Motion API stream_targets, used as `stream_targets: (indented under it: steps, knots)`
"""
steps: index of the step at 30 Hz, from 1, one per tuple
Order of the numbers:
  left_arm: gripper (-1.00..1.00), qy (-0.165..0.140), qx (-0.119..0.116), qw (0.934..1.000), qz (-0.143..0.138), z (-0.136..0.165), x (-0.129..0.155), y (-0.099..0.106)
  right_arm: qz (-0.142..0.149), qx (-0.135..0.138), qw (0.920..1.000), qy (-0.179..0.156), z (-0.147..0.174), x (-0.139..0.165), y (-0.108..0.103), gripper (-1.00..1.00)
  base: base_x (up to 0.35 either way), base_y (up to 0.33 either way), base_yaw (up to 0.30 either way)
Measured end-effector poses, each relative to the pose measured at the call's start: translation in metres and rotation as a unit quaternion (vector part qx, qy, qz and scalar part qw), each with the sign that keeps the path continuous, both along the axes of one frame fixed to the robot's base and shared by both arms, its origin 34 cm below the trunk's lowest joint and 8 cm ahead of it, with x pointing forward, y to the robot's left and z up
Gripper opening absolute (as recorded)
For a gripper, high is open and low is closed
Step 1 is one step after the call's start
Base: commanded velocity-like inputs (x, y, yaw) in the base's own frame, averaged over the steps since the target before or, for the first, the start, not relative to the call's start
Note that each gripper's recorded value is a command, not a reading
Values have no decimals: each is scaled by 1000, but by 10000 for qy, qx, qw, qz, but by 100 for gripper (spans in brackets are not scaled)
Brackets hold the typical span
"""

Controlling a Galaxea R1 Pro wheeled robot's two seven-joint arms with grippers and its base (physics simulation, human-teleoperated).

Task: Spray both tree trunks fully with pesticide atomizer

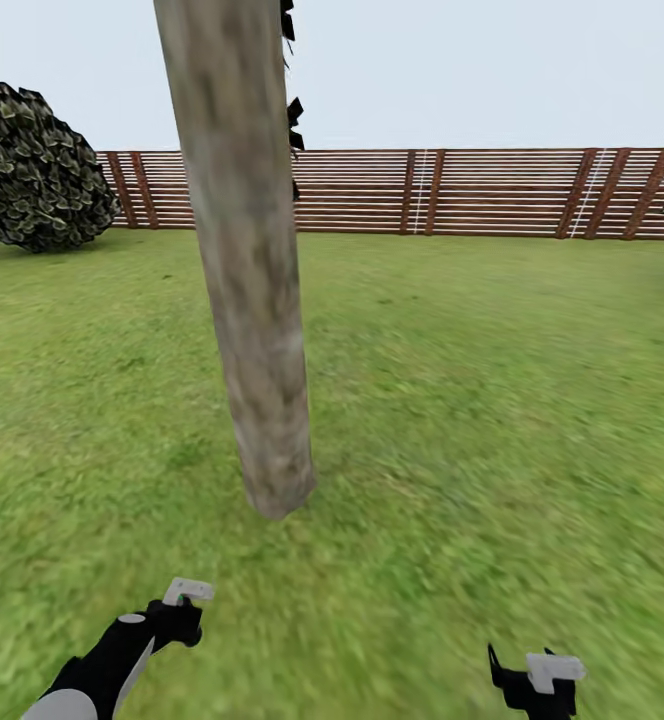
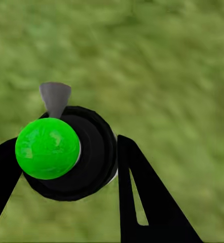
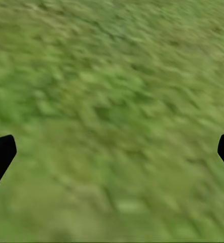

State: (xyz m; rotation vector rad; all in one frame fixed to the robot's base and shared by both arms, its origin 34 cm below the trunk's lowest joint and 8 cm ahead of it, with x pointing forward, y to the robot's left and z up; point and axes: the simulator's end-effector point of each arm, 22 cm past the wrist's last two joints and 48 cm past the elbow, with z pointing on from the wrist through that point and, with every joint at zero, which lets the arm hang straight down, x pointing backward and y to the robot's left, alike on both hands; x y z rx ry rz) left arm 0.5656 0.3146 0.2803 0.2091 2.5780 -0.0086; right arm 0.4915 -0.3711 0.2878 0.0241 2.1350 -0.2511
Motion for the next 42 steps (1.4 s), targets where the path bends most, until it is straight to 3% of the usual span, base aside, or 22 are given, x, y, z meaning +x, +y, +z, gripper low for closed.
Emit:
stream_targets:
  steps: [10, 15, 26, 27, 30, 31, 34, 36, 39, 42]
  knots:
    - [-100, 8, -62, 10000, -59, -1, 0, -13, 7, 28, 10000, 47, -3, -3, 3, 100, 107, -1, -58]
    - [-100, 14, -62, 10000, -59, -2, 0, -13, 9, 28, 10000, 48, -3, -3, 3, 100, 0, 0, -255]
    - [-100, 34, -72, 9999, -67, -3, -2, -15, 7, 29, 10000, 46, -3, -3, 3, 100, 102, -53, -18]
    - [-100, 48, -97, 9999, -76, -4, -3, -19, 7, 28, 10000, 44, -3, -3, 3, 100, 7, -3, 0]
    - [-100, 52, -372, 9988, -311, -5, -2, -78, 7, 28, 10000, 39, -3, -3, 3, 100, 1, -1, 0]
    - [-100, 46, -372, 9988, -323, -5, -2, -79, 8, 27, 10000, 37, -3, -2, 3, 100, 0, 0, 0]
    - [-100, 30, -322, 9991, -274, -3, 1, -67, 8, 24, 10000, 38, -3, -2, 3, 100, 0, 0, 0]
    - [-100, 50, -71, 9999, -106, 0, 3, -18, 11, 28, 10000, 44, -3, -3, 3, 100, 0, 0, 0]
    - [-100, 41, -42, 9999, 95, 3, 3, 9, 17, 28, 10000, 46, -3, -3, 4, 100, 0, 0, 0]
    - [-100, 28, -129, 9998, 149, 3, 4, 4, 18, 25, 10000, 48, -3, -3, 3, 100, 0, 0, 0]
